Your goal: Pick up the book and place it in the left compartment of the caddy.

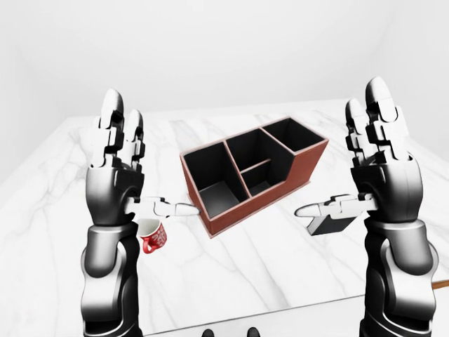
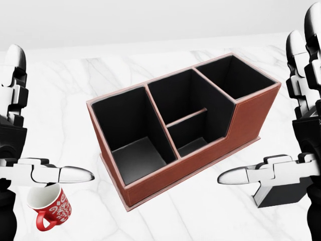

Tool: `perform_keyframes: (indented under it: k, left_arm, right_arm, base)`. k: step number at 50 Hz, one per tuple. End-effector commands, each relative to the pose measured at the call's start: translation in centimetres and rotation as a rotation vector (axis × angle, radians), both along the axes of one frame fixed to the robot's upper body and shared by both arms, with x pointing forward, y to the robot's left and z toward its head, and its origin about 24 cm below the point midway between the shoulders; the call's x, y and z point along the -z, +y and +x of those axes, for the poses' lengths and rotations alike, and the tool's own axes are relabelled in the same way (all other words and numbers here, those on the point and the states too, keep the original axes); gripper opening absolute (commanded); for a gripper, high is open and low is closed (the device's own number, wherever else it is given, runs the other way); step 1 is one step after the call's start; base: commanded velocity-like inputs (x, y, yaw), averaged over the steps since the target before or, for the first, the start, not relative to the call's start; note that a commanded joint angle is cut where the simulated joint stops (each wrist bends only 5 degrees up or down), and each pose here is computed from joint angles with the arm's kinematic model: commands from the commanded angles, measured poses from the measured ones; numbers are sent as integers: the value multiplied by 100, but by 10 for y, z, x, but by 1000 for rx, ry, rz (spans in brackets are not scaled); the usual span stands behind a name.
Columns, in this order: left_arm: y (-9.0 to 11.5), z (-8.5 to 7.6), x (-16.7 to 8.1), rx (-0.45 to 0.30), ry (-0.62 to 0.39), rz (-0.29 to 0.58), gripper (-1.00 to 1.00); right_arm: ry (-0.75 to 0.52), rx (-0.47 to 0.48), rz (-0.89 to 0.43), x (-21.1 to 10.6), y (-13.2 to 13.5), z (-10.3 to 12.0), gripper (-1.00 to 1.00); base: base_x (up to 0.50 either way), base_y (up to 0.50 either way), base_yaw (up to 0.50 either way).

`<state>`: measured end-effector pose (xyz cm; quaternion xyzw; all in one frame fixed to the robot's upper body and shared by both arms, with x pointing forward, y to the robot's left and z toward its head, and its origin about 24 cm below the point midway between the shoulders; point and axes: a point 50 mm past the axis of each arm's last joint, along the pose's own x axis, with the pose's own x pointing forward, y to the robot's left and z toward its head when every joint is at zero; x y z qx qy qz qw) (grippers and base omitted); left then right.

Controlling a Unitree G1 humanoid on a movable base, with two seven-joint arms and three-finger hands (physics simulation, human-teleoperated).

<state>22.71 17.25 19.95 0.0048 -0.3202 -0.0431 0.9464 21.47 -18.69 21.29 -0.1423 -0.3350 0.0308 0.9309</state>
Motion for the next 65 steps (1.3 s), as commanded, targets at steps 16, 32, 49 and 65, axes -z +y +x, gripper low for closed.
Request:
perform_keyframes:
  k: [16,32,49,65]
  left_arm:
    - [2,-1,7,-2,30,-7,100]
    - [7,6,17,-9,84,-23,100]
    - [11,8,21,-13,104,-30,100]
    - [13,10,23,-22,116,-31,100]
  right_arm:
    - [127,-2,-149,17,-5,10,100]
    - [414,67,-575,38,-37,16,100]
    - [505,383,-758,29,-78,8,100]
    - [830,462,-933,79,-101,35,100]
  base:
    - [14,-2,0]
    - [0,0,0]
    - [0,0,0]
    - [0,0,0]
